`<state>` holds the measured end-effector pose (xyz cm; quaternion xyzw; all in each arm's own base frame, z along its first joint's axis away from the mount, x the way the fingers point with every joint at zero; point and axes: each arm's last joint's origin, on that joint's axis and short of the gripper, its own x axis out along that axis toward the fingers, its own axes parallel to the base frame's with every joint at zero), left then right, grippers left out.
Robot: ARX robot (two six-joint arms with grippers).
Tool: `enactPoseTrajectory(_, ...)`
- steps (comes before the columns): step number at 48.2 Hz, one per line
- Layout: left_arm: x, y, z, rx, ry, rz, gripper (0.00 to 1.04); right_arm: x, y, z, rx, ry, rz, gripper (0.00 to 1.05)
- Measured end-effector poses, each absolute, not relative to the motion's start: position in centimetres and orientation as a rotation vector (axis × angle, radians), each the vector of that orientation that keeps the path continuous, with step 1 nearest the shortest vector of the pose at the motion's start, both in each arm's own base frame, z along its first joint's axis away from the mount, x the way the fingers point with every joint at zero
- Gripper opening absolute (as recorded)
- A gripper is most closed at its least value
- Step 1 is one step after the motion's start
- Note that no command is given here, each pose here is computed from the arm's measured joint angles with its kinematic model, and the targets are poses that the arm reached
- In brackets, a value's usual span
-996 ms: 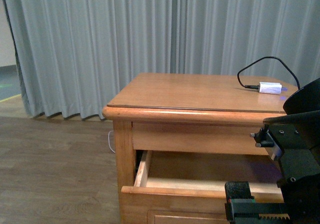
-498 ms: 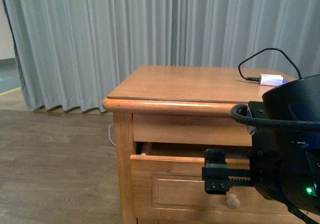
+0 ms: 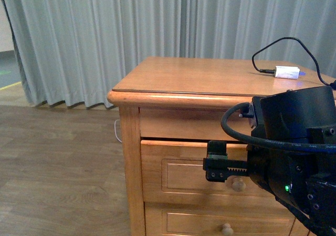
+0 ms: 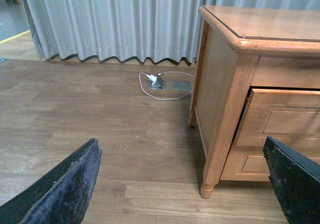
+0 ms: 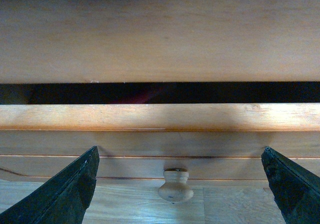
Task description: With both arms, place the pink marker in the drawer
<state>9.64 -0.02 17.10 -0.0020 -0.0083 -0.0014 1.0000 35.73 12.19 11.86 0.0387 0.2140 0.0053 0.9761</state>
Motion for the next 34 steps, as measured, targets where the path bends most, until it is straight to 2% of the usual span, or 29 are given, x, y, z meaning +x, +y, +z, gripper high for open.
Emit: enactPoseTrajectory(34, 9.6, 0.0, 17.1, -0.004, -0.017, -0.003, 0.99, 36.9, 11.8, 11.6, 0.088, 0.347, -0.009, 0.96)
